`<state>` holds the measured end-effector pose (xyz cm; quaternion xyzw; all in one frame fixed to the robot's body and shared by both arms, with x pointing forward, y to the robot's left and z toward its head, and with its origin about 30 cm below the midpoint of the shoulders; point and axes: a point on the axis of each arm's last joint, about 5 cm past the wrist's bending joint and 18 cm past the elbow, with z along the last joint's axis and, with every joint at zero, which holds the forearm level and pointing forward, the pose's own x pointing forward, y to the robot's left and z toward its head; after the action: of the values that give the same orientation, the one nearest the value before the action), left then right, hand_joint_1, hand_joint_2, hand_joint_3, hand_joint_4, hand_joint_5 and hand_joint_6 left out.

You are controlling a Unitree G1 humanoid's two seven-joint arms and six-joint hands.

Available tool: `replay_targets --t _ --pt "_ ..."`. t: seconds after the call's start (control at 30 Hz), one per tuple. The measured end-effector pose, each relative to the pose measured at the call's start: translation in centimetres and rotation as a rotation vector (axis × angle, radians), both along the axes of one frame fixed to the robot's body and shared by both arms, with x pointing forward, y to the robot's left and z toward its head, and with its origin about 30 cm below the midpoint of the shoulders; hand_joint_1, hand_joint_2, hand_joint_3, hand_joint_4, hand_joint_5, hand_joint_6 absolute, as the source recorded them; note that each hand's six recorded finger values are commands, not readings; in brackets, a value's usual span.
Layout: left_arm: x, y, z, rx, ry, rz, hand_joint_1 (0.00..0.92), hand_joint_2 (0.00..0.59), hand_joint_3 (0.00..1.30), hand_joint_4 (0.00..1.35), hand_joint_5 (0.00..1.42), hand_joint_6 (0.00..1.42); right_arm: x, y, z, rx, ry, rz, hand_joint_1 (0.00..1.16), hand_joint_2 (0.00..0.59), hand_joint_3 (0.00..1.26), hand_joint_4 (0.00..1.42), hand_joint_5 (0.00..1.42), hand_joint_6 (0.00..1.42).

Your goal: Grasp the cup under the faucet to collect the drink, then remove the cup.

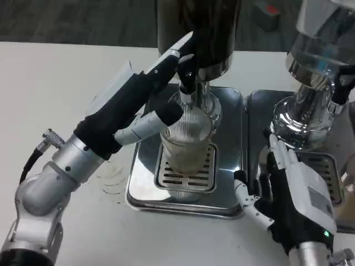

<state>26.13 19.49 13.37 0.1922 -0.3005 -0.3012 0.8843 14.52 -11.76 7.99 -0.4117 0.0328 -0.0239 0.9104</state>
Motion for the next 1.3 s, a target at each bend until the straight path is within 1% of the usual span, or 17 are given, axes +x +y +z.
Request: replay_targets --t 0.2,0.23,0.43,0.47,0.57,0.63,0.77,0.87,0.9,0.93,0.97,1.03,1.13,1.2,1.3 --pt "-0.3 -0.2 0.2 0.015 -0.016 -0.019 0.0 0.094 0.09 0.0 0.17 0.13 0.0 -0.07 -0.08 0.015 -0.005 0.019 0.39 0.42 0.0 0.0 0.0 0.0" --pt "-0.3 -0.2 0.2 0.023 -0.02 -0.021 0.0 0.095 0.09 0.0 0.17 0.13 0.0 -0.11 -0.1 0.017 -0.004 0.02 0.4 0.409 0.0 0.0 0.0 0.0" --pt "-0.5 -0.3 0.5 0.084 -0.058 -0.013 0.0 0.095 0.1 0.01 0.18 0.14 0.2 -0.3 -0.33 0.029 0.01 0.029 0.41 0.402 0.0 0.0 0.0 0.0" --pt "-0.5 -0.3 0.5 0.091 -0.063 -0.01 0.0 0.096 0.11 0.01 0.18 0.14 0.2 -0.3 -0.32 0.035 0.01 0.031 0.42 0.392 0.0 0.0 0.0 0.0" --pt "-0.6 -0.3 0.6 0.114 -0.08 -0.002 0.0 0.097 0.11 0.01 0.18 0.14 0.5 -0.3 -0.19 0.039 0.001 0.037 0.46 0.388 0.0 0.0 0.0 0.0" --pt "-0.6 -0.3 0.7 0.131 -0.095 0.0 0.0 0.098 0.11 0.01 0.18 0.14 0.5 -0.28 -0.15 0.044 -0.001 0.04 0.47 0.373 0.0 0.0 0.0 0.0" --pt "-0.6 -0.3 0.7 0.134 -0.097 0.003 0.0 0.1 0.11 0.01 0.18 0.14 0.6 -0.29 -0.15 0.058 0.003 0.05 0.52 0.338 0.0 0.0 0.0 0.0" --pt "-0.7 -0.3 0.7 0.136 -0.1 0.005 0.0 0.101 0.12 0.01 0.18 0.14 0.7 -0.32 -0.08 0.056 -0.001 0.056 0.55 0.326 0.0 0.0 0.0 0.0" --pt "-0.7 -0.3 0.7 0.138 -0.101 0.007 0.0 0.101 0.12 0.01 0.18 0.14 0.7 -0.31 -0.04 0.057 -0.001 0.058 0.56 0.314 0.0 0.0 0.0 0.0" --pt "-0.7 -0.3 0.7 0.141 -0.104 0.008 0.0 0.101 0.12 0.01 0.18 0.14 0.8 -0.31 0.01 0.066 0.002 0.064 0.57 0.3 0.0 0.0 0.0 0.0" --pt "-0.7 -0.3 0.7 0.153 -0.109 0.009 0.0 0.101 0.12 0.01 0.18 0.14 0.9 -0.33 0.1 0.087 0.009 0.073 0.57 0.297 0.0 0.0 0.0 0.0" --pt "-0.7 -0.3 0.7 0.159 -0.114 0.01 0.0 0.101 0.12 0.01 0.18 0.14 1.1 -0.37 0.2 0.112 0.013 0.082 0.59 0.286 0.0 0.0 0.0 0.0" --pt "-0.8 -0.3 0.7 0.166 -0.119 0.015 0.0 0.102 0.12 0.01 0.18 0.13 1.4 -0.53 0.44 0.184 0.021 0.102 0.61 0.281 0.0 0.0 0.0 0.0" --pt "-0.8 -0.3 0.7 0.175 -0.127 0.017 0.0 0.102 0.12 0.01 0.18 0.13 1.6 -0.71 0.6 0.23 0.019 0.113 0.63 0.278 0.0 0.0 0.0 0.0" --pt "-0.8 -0.3 0.7 0.189 -0.135 0.016 0.0 0.102 0.12 0.01 0.18 0.13 1.9 -0.76 0.72 0.256 0.008 0.133 0.64 0.277 0.0 0.0 0.0 0.0"
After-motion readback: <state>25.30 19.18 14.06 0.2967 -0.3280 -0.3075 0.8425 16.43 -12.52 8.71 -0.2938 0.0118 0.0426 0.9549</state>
